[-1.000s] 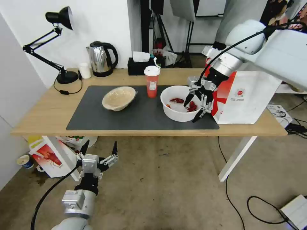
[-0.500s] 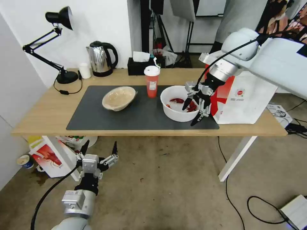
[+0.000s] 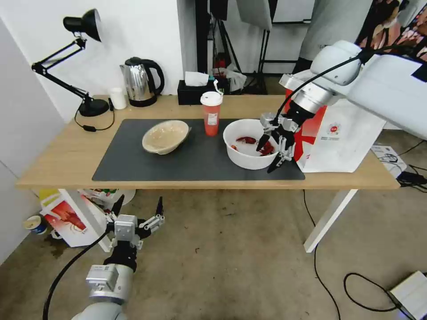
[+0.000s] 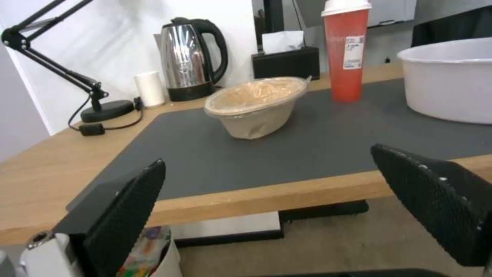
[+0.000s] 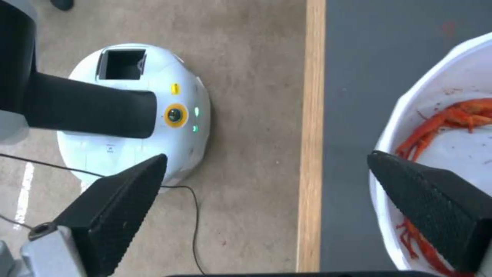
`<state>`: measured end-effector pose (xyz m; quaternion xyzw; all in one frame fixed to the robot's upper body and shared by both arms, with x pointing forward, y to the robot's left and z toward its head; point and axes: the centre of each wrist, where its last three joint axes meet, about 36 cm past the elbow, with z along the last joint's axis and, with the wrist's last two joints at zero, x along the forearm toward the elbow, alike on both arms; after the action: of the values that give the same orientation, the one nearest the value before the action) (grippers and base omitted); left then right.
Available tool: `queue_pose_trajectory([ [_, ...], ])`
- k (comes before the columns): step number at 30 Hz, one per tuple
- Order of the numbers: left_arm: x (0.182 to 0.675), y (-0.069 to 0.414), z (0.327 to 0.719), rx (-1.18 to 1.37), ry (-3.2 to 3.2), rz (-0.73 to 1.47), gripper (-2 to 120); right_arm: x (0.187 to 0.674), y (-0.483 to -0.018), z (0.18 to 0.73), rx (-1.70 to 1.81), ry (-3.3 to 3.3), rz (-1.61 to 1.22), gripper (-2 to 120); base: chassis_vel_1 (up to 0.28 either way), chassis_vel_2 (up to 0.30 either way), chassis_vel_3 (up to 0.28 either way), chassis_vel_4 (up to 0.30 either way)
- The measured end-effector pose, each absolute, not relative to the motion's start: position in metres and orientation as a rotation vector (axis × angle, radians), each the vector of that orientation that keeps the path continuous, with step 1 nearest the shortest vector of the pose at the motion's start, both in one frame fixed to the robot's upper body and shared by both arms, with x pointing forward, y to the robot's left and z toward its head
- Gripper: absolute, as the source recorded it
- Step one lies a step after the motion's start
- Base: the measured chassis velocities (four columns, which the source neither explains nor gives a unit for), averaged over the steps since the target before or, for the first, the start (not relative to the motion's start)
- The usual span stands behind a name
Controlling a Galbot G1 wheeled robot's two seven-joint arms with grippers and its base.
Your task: Pick up the trash from the table and place it into the takeout bag.
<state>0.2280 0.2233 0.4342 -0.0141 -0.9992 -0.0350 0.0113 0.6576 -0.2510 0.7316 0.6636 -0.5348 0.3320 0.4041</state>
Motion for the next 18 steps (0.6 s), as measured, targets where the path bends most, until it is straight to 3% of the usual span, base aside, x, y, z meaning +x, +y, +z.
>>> queue_pose_trajectory([
  [18,0.228,0.223,0.434,-0.044,-3.117,-0.109,100,0.658,-0.272,0.766,1.641,-1.431,0.874,100,0.000,0.000,0.000,0.000],
])
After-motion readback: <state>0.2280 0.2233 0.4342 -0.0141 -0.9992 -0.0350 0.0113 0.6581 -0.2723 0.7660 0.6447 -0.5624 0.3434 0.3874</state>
